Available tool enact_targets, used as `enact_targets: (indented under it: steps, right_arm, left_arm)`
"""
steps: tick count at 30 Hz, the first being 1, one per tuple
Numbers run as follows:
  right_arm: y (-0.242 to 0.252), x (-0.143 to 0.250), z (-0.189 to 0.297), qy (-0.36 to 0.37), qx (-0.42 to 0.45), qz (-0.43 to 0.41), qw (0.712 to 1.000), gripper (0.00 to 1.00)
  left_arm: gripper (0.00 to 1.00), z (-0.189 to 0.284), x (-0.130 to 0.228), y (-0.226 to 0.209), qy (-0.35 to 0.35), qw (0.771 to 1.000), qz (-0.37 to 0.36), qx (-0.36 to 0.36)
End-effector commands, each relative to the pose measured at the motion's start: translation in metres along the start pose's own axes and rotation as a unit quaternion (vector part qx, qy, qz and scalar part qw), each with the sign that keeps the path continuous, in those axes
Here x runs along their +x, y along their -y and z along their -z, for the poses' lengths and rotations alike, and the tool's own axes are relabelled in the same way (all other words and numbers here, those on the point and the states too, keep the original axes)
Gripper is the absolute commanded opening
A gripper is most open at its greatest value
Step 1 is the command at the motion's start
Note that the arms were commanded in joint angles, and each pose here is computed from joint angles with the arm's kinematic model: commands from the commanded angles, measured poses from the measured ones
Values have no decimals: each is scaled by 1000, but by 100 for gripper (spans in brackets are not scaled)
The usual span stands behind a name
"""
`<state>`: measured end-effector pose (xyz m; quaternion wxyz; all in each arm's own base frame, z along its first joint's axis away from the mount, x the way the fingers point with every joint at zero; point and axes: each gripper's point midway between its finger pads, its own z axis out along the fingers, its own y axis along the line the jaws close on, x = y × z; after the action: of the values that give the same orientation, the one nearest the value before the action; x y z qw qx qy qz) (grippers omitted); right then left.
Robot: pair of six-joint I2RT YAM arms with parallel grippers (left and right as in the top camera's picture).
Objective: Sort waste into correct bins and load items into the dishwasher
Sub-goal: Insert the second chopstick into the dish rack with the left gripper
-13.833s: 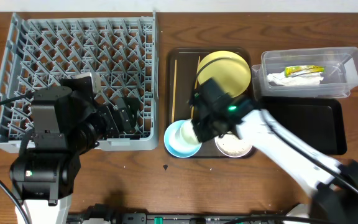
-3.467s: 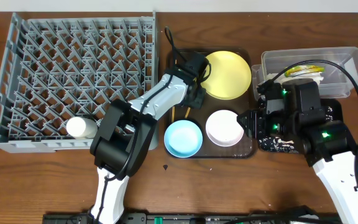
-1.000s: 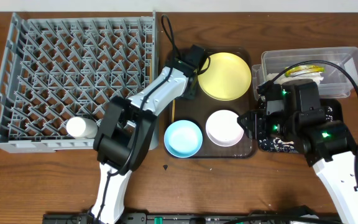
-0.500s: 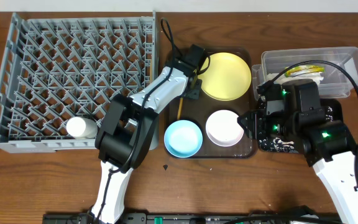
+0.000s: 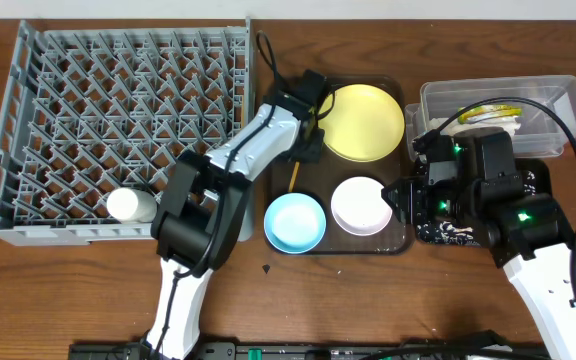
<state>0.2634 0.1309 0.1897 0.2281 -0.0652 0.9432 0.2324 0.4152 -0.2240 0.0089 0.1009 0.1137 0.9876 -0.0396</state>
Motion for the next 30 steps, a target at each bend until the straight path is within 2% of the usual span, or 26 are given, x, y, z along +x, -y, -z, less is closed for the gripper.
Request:
enact_targets:
  steps: [1,6,11,15,21,26,30]
  right_arm:
    - [-1,-2,1,1,-5,4,1000,47]
    - [-1,-2,1,1,-5,4,1000,47]
    - [-1,-2,1,1,-5,4,1000,48]
    - [-1,-2,1,1,-5,4,1000,47]
    - [-1,-1,1,-1,-4,3,1000,47]
    - [-1,-1,1,-1,-4,3,1000,47]
    - [-1,-1,1,-1,-4,3,1000,47]
  left_arm:
    - [8,78,-38,-13,78,996,25,17]
    - [8,152,-40,-41,132,990,47,-6]
    - [8,186,-17,-76,127,988,66,-66]
    - [8,174,-10,-95,108,987,80,-87]
    - [8,128,6,-127,46,987,111,-102]
    - [9,93,16,-123,-5,990,118,-72]
    - [15,89,18,-118,-14,991,117,-58]
